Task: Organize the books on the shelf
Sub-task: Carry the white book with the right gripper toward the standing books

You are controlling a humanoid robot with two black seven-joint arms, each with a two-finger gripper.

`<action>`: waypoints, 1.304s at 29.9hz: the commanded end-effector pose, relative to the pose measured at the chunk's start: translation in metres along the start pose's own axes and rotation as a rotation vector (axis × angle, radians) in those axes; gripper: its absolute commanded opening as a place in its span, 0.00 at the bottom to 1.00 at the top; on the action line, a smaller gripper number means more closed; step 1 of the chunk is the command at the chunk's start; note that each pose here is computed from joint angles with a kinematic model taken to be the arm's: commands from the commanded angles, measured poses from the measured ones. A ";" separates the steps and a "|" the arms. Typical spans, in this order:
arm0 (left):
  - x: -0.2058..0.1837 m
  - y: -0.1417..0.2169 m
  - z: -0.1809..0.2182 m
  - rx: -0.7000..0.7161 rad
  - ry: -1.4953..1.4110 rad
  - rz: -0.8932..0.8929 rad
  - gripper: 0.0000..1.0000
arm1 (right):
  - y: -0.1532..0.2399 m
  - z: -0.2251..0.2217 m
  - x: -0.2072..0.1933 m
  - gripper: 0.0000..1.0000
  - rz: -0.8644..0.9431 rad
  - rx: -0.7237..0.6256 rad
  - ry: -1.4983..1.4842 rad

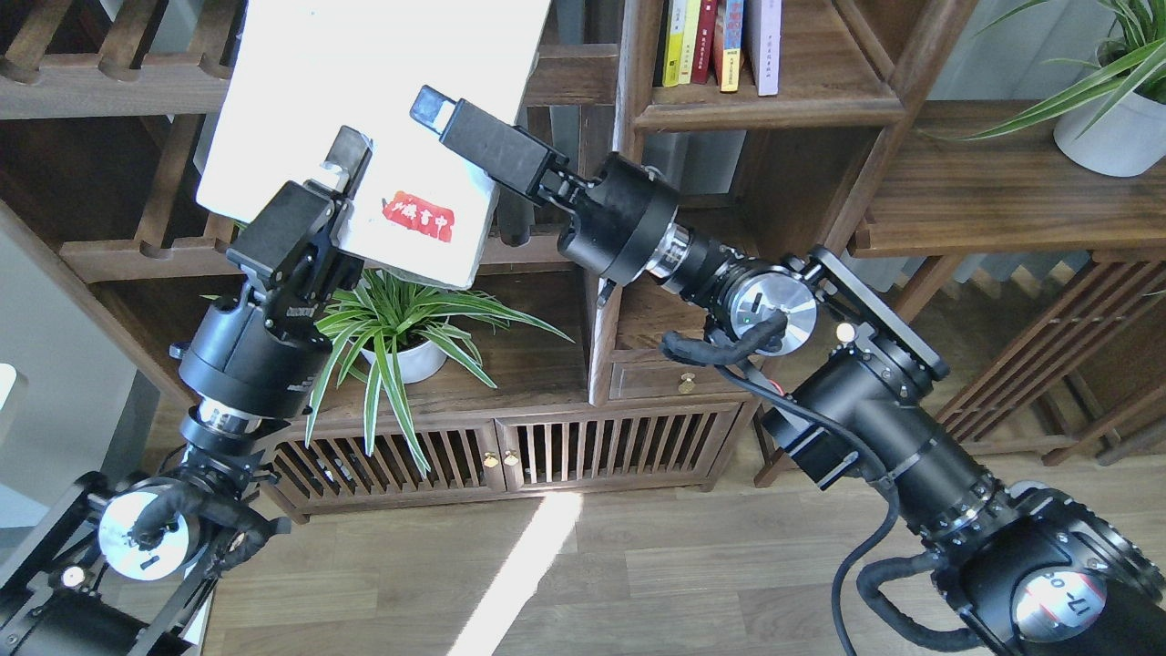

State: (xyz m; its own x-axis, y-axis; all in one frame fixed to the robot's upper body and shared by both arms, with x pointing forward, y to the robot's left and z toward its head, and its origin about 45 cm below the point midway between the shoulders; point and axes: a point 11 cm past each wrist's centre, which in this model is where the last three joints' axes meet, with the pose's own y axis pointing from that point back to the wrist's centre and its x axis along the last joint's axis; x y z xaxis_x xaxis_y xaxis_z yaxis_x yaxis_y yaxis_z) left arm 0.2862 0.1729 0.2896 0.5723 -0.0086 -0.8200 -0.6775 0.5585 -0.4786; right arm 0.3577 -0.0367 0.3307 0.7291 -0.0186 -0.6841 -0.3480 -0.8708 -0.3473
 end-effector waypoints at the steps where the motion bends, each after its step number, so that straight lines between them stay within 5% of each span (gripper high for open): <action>1: 0.001 0.002 0.001 0.002 0.000 0.008 0.71 | 0.000 -0.002 0.000 0.18 0.002 0.010 0.000; 15: 0.012 0.029 0.015 -0.071 -0.009 0.080 0.76 | 0.001 -0.003 0.002 0.19 0.011 0.012 -0.002; 24: 0.027 0.096 0.041 -0.246 -0.009 0.243 0.87 | 0.001 -0.002 0.002 0.19 0.014 0.003 -0.005; 39: 0.042 0.165 0.108 -0.482 -0.076 0.390 0.85 | 0.000 -0.003 -0.006 0.18 -0.011 -0.011 0.003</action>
State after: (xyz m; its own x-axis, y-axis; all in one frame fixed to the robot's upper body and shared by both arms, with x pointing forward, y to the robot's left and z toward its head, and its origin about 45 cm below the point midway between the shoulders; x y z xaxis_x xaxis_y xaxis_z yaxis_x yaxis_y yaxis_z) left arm 0.2486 0.3401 0.2178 0.2909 0.1665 -0.9422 -0.9555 0.1003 -0.2773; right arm 0.3562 -0.0380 0.3348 0.7313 -0.0136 -0.6819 -0.3372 -0.8763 -0.3441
